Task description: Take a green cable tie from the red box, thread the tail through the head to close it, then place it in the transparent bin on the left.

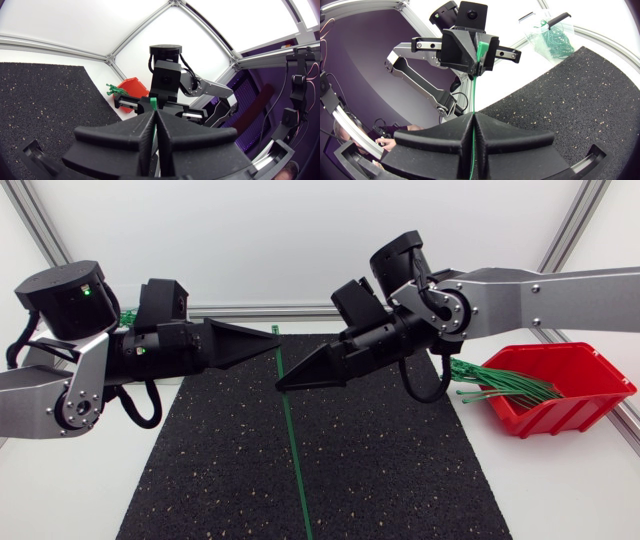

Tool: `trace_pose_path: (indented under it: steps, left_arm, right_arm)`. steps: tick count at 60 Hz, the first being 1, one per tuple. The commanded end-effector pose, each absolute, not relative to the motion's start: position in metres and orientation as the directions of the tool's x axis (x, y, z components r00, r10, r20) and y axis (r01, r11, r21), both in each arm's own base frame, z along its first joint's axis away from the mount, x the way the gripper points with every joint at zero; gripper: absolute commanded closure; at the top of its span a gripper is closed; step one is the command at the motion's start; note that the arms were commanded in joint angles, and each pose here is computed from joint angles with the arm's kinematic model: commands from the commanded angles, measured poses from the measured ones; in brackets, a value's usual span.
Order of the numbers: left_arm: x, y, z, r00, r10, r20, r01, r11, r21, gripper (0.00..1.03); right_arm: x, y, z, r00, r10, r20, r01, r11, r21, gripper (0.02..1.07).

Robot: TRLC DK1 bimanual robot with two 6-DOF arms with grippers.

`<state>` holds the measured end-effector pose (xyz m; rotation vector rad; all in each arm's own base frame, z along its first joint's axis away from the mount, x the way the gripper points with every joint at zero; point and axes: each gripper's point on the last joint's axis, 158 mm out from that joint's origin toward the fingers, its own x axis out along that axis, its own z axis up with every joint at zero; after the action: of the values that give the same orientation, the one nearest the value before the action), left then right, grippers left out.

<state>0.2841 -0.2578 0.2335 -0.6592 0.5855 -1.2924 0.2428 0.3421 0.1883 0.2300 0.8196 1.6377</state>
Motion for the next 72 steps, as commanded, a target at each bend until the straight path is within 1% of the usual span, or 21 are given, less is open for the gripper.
trace_pose_path:
  steps: [1,22,30,31,32,36,40,45,46,51,55,58,60,65,72]
  left_arm:
    - [0.283,-0.261,0.239,0.172,-0.985,-0.016,0.673,0.129,-0.728,1.0]
    - [0.284,-0.26,0.24,0.177,-0.984,-0.015,0.67,0.131,-0.73,1.0]
    - [0.286,-0.259,0.238,0.179,-0.984,-0.018,0.668,0.135,-0.732,1.0]
    - [0.286,-0.259,0.238,0.178,-0.984,-0.018,0.668,0.134,-0.732,1.0]
    - [0.285,-0.259,0.238,0.176,-0.984,-0.018,0.669,0.133,-0.731,1.0]
    - [0.286,-0.259,0.238,0.176,-0.984,-0.018,0.67,0.133,-0.73,1.0]
    - [0.286,-0.259,0.24,0.175,-0.984,-0.016,0.674,0.131,-0.727,1.0]
    - [0.286,-0.259,0.243,0.168,-0.986,-0.011,0.679,0.124,-0.724,1.0]
    - [0.285,-0.259,0.244,0.162,-0.987,-0.011,0.68,0.119,-0.724,1.0]
    - [0.29,-0.257,0.25,0.166,-0.986,-0.006,0.68,0.119,-0.724,1.0]
    - [0.29,-0.255,0.255,0.156,-0.988,-0.005,0.678,0.11,-0.727,1.0]
    - [0.294,-0.252,0.26,0.163,-0.987,-0.006,0.675,0.116,-0.729,1.0]
    - [0.296,-0.252,0.262,0.163,-0.987,-0.009,0.67,0.117,-0.733,1.0]
    - [0.298,-0.251,0.266,0.152,-0.988,-0.018,0.658,0.115,-0.744,1.0]
    - [0.298,-0.252,0.268,0.143,-0.99,-0.02,0.661,0.111,-0.743,1.0]
  right_arm:
    - [0.237,0.347,0.172,-0.27,0.914,-0.305,-0.759,-0.007,0.651,1.01]
    - [0.239,0.346,0.169,-0.252,0.912,-0.323,-0.766,0.016,0.642,1.01]
    - [0.242,0.343,0.17,-0.213,0.914,-0.345,-0.789,0.047,0.613,1.01]
    - [0.242,0.342,0.171,-0.209,0.914,-0.347,-0.791,0.05,0.61,0.99]
    - [0.243,0.341,0.171,-0.201,0.914,-0.351,-0.794,0.058,0.605,0.93]
    - [0.248,0.338,0.175,-0.158,0.915,-0.372,-0.816,0.092,0.571,0.59]
    - [0.252,0.333,0.179,-0.12,0.915,-0.384,-0.835,0.116,0.538,0.34]
    - [0.253,0.326,0.181,-0.096,0.912,-0.399,-0.854,0.13,0.504,0.08]
    - [0.254,0.324,0.181,-0.092,0.91,-0.404,-0.857,0.134,0.498,0.05]
    - [0.257,0.31,0.185,-0.052,0.91,-0.412,-0.882,0.151,0.446,0.05]
    - [0.253,0.304,0.184,-0.044,0.907,-0.419,-0.908,0.138,0.395,0.05]
    - [0.255,0.293,0.172,-0.007,0.874,-0.487,-0.935,0.167,0.312,0.05]
    - [0.248,0.287,0.166,-0.023,0.851,-0.525,-0.937,0.165,0.309,0.05]
    - [0.231,0.275,0.159,-0.07,0.818,-0.571,-0.946,0.128,0.299,0.05]
    - [0.225,0.261,0.153,-0.032,0.776,-0.63,-0.962,0.148,0.23,0.05]
